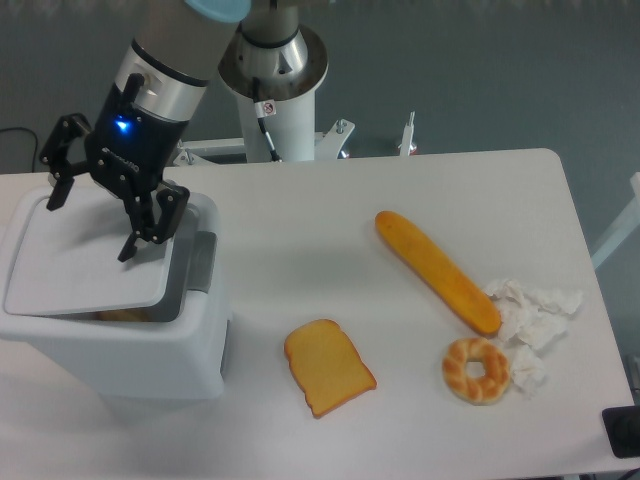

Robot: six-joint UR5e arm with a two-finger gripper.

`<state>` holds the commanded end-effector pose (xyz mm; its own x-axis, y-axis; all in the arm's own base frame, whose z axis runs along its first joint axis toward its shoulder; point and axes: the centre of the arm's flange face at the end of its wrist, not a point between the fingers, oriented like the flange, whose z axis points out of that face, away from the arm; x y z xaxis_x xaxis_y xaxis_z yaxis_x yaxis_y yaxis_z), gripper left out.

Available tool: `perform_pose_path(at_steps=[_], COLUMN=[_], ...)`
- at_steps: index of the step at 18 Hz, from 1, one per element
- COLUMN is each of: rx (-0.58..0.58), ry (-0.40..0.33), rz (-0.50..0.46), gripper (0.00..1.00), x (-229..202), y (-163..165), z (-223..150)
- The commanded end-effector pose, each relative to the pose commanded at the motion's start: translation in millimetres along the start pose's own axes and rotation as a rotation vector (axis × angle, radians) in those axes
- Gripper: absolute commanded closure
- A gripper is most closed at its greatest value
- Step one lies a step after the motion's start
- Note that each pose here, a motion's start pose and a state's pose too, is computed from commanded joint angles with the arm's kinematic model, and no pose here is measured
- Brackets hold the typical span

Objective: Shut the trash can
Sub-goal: 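Hold the gripper above the closed lid, pressing it shut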

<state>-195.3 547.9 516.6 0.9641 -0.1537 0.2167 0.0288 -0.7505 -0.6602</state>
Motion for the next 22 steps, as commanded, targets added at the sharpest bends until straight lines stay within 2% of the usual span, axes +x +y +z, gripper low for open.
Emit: perform_pose_path(at_steps=[22], rx=[-0.032], ry=[-0.007], rz=[-0.006], gripper=[0.00], x=[-3.9], y=[12.8], z=[7.8])
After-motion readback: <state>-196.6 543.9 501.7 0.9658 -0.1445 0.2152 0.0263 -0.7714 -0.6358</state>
